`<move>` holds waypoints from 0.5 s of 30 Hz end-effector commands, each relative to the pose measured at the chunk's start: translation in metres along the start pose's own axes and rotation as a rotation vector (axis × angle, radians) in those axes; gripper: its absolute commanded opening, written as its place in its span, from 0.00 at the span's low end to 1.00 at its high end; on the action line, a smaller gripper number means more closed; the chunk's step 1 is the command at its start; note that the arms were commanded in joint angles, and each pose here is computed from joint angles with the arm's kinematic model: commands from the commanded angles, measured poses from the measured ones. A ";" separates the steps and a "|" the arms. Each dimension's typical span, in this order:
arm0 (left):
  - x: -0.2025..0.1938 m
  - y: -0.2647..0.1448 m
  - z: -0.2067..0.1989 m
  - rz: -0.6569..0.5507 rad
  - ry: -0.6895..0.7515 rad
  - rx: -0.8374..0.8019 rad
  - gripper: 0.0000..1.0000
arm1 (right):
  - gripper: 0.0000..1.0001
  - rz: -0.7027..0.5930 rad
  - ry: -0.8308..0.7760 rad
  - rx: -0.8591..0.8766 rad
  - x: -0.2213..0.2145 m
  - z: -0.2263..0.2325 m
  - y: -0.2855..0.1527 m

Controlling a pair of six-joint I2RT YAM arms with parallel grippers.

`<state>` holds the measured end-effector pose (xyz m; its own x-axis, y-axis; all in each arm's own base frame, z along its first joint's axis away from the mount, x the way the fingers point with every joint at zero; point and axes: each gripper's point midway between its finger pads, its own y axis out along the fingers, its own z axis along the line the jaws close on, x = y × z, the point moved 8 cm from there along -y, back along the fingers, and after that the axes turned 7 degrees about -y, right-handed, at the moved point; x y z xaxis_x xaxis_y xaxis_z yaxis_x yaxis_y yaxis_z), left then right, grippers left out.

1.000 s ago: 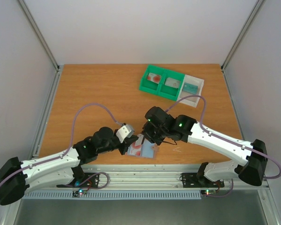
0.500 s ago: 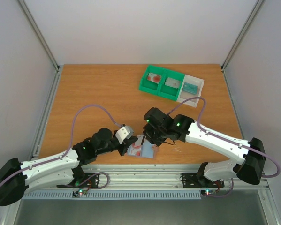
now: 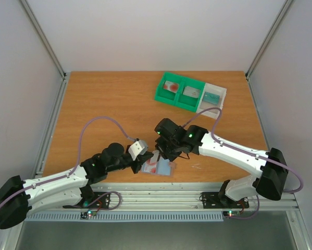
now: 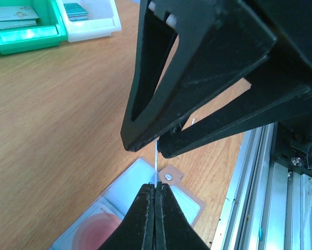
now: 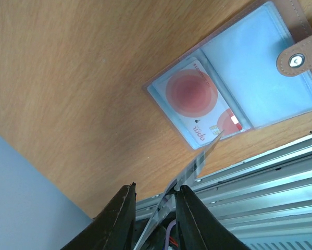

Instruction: Take the credit cards out of the card holder

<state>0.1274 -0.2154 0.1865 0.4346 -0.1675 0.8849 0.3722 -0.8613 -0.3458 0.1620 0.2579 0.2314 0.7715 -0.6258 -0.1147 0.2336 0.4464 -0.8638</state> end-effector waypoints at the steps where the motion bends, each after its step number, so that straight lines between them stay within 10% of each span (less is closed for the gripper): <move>1: 0.010 -0.004 -0.006 -0.082 0.051 -0.041 0.00 | 0.22 0.017 0.026 0.007 -0.001 0.009 0.001; 7: 0.008 -0.002 -0.001 -0.063 0.023 0.007 0.06 | 0.01 0.009 -0.005 0.003 0.000 0.002 0.007; 15: 0.024 -0.010 0.003 -0.016 -0.215 0.124 0.52 | 0.01 -0.112 -0.227 0.196 0.015 -0.021 -0.002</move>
<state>0.1318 -0.2112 0.1859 0.5270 -0.1517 0.8362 0.4183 -0.8102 -0.4106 0.1583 0.2481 0.2079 0.8161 -0.5745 -0.0632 0.2673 0.4722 -0.8400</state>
